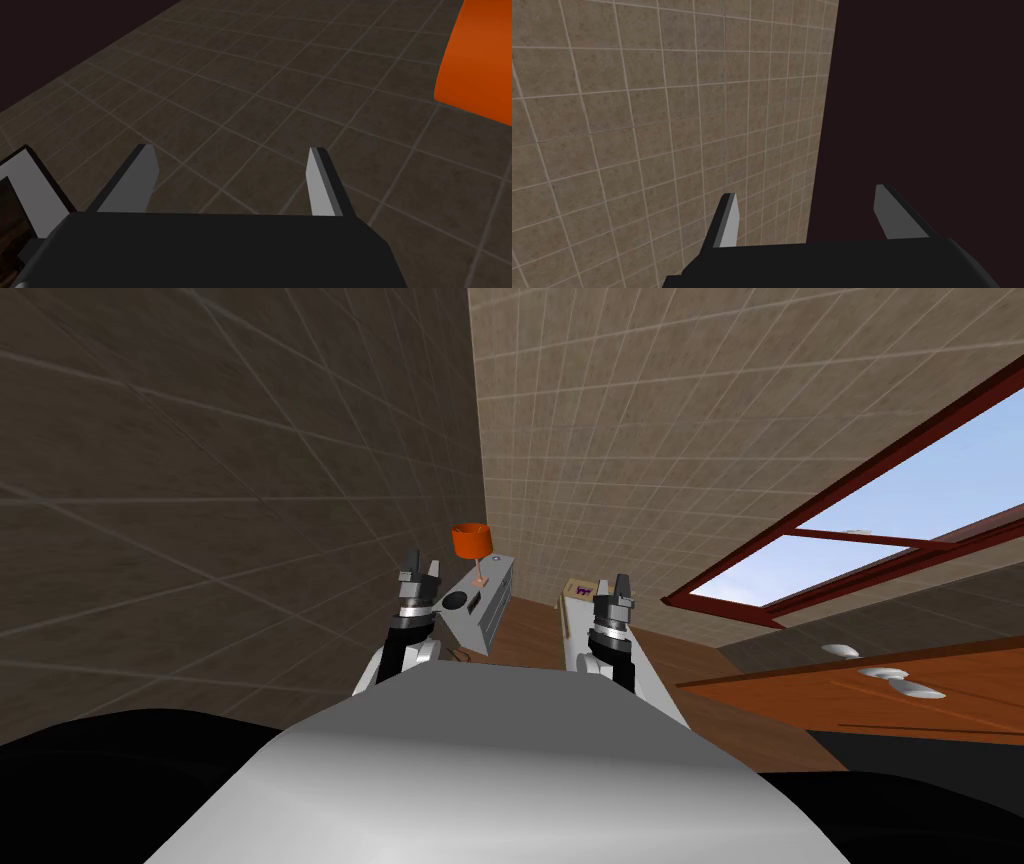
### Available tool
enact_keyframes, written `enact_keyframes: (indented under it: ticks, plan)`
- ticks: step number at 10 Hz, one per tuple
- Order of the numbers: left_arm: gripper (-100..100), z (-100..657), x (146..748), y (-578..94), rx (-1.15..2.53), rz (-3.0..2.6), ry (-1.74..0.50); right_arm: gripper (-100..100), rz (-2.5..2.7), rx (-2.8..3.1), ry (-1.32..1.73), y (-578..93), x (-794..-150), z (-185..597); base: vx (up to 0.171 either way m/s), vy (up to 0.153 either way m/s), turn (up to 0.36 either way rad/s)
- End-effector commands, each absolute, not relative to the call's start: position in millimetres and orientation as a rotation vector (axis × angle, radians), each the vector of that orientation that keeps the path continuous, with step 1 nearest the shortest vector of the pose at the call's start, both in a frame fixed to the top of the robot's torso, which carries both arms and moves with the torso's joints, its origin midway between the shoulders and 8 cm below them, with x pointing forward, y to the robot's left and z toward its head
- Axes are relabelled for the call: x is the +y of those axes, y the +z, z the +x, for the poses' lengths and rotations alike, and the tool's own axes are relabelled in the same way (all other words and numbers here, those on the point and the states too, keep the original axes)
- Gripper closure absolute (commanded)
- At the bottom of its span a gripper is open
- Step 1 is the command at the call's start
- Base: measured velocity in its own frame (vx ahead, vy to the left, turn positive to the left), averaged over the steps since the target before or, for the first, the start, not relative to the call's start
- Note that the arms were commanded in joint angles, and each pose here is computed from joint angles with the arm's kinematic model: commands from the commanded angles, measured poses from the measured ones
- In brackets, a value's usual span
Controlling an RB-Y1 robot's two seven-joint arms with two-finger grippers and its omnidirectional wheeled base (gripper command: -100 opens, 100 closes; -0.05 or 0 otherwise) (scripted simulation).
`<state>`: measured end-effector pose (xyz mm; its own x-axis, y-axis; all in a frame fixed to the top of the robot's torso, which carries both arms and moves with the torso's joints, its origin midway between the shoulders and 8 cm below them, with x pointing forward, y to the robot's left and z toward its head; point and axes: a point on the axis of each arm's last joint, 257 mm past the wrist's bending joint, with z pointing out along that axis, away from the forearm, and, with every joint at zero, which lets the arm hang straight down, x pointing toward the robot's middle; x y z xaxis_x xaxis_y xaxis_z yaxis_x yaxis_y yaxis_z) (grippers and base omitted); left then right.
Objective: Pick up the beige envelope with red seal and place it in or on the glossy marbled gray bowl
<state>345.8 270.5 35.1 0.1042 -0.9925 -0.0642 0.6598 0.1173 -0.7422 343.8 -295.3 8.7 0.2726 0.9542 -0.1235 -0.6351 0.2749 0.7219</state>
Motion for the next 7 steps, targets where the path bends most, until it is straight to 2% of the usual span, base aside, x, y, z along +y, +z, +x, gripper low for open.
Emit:
enact_keyframes:
  ticks: [1, 7]
  plan:
    - [-100, 350.3, 264.9, 26.1, 0.718, -0.612, -1.341, 0, 0.616, 0.620, 1.165, 8.7, -295.3, 343.8, -0.007, -0.004, -0.001]
    - [-100, 365.5, 252.9, -14.8, 0.934, -0.544, -1.300, 0, 0.616, 0.620, 1.165, 8.8, -295.3, 343.8, -0.028, -0.009, -0.002]
